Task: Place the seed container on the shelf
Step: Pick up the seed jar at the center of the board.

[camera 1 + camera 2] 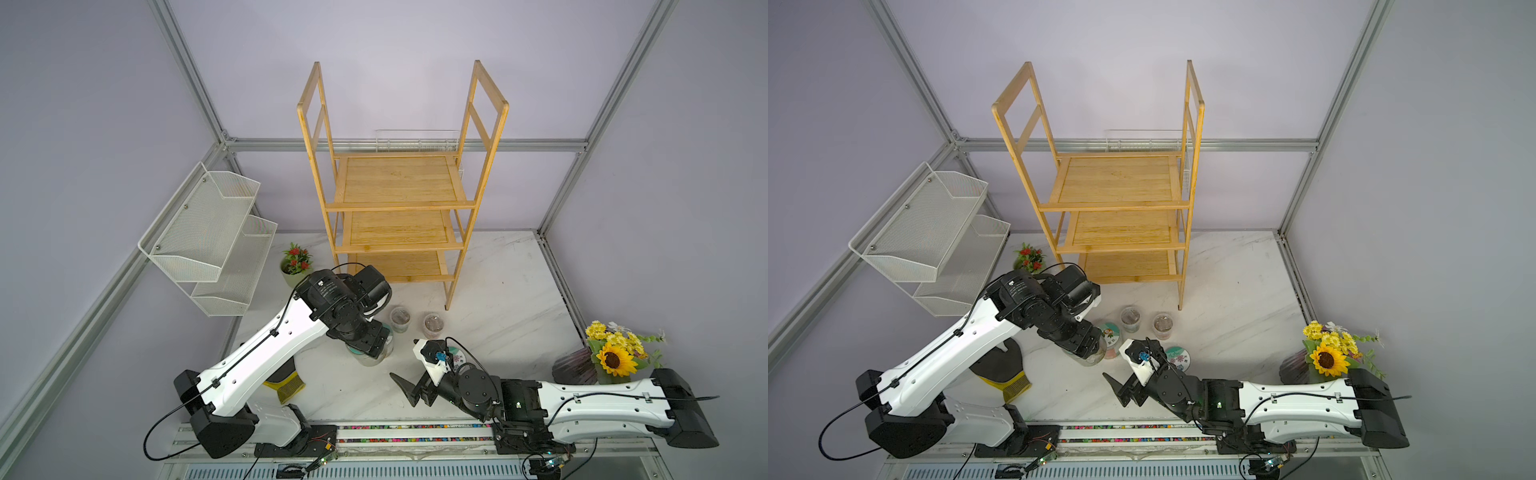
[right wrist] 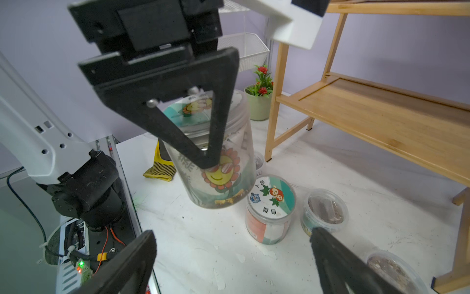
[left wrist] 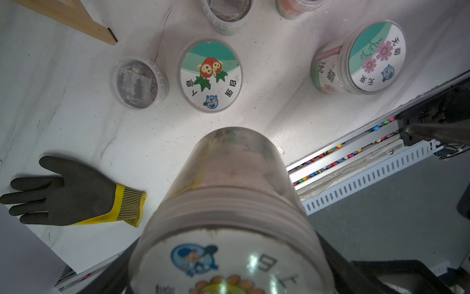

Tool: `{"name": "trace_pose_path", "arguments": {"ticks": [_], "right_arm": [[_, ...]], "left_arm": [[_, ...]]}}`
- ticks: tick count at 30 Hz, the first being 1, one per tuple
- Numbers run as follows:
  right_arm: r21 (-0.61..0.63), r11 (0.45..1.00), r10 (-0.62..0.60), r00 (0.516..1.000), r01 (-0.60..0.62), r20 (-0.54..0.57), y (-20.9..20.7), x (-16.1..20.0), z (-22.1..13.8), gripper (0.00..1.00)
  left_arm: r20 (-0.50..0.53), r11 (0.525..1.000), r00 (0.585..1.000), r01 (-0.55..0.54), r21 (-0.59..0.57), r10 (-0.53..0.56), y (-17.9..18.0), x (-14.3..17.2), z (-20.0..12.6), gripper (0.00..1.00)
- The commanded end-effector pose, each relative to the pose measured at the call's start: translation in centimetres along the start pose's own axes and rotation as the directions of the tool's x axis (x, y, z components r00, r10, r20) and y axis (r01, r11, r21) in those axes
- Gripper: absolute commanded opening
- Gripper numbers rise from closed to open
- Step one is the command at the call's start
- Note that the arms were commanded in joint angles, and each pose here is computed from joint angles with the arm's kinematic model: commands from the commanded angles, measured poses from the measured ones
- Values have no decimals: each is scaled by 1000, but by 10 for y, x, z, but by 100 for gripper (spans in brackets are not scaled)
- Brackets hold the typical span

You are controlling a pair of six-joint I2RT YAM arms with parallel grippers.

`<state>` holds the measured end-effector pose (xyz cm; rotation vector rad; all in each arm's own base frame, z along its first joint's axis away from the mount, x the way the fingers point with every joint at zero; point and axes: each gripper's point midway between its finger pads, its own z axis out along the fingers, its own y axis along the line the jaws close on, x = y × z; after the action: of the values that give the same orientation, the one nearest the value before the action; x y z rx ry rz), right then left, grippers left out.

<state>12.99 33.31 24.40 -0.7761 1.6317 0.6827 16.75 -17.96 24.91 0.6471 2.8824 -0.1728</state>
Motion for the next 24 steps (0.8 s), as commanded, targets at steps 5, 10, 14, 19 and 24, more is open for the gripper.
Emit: {"name": "trace_pose_path", "arguments": {"ticks": [5,10,14,19,24], "right_arm": [[-12,1000,-26,992,27,122,7,-22,4,97],[-53,997,-49,989,57,138,20,-19,12,97],[-49,996,-62,987,70,146,23,-17,19,97],[-27,997,-70,985,75,159,18,-19,25,97],[-24,996,-84,983,89,164,16,-21,30,97]], "left_arm": [[49,999,999,-12,45,10,-6,-6,-15,69],[45,998,999,-16,65,13,-10,-7,-17,70],[49,997,999,-19,76,15,-12,-7,-19,70],[35,996,999,-19,91,16,-15,-7,-17,70],[14,993,1000,-26,112,25,-19,-6,-14,70]]}}
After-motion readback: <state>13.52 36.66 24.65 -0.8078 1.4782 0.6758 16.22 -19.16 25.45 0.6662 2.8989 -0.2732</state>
